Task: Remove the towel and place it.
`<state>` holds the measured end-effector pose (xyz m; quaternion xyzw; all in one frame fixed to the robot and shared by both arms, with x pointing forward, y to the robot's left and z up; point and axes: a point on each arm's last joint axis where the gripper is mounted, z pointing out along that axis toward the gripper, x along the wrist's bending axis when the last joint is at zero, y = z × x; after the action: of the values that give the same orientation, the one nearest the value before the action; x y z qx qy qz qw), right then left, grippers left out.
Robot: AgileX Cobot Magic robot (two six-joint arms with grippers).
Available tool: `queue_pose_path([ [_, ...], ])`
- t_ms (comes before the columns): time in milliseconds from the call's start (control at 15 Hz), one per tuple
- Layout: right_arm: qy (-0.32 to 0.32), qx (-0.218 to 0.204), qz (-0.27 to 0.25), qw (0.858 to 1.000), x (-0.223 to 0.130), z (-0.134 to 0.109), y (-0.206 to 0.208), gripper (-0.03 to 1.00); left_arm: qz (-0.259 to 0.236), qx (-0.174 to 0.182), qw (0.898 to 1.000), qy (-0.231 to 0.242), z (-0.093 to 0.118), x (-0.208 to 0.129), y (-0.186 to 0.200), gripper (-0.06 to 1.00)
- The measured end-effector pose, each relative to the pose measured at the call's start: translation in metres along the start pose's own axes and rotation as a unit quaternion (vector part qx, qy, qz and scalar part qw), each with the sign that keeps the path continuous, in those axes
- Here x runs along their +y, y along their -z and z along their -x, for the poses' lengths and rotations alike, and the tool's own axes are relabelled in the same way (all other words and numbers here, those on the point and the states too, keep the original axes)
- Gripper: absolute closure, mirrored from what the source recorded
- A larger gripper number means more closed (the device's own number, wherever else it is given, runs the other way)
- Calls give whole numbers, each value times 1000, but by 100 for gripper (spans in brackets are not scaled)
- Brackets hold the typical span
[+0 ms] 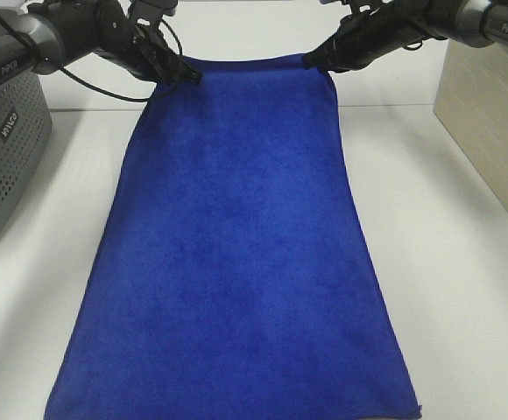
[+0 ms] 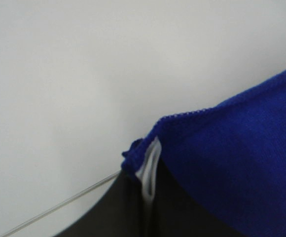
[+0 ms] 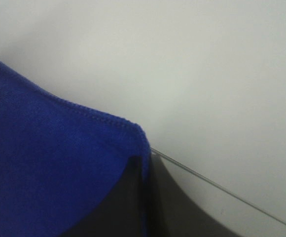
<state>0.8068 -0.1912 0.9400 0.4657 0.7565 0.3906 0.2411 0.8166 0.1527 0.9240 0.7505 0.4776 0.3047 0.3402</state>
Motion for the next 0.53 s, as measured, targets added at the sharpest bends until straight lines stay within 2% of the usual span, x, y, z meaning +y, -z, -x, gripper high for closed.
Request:
queue_pose_path([
  [267, 1, -6, 4, 1000, -4, 2, -5, 95, -2, 1, 1000, -3, 0, -2, -1, 94],
  [533, -10, -9, -8, 1000, -26, 3, -23, 95, -8, 6, 1000, -13, 1, -14, -12, 94],
])
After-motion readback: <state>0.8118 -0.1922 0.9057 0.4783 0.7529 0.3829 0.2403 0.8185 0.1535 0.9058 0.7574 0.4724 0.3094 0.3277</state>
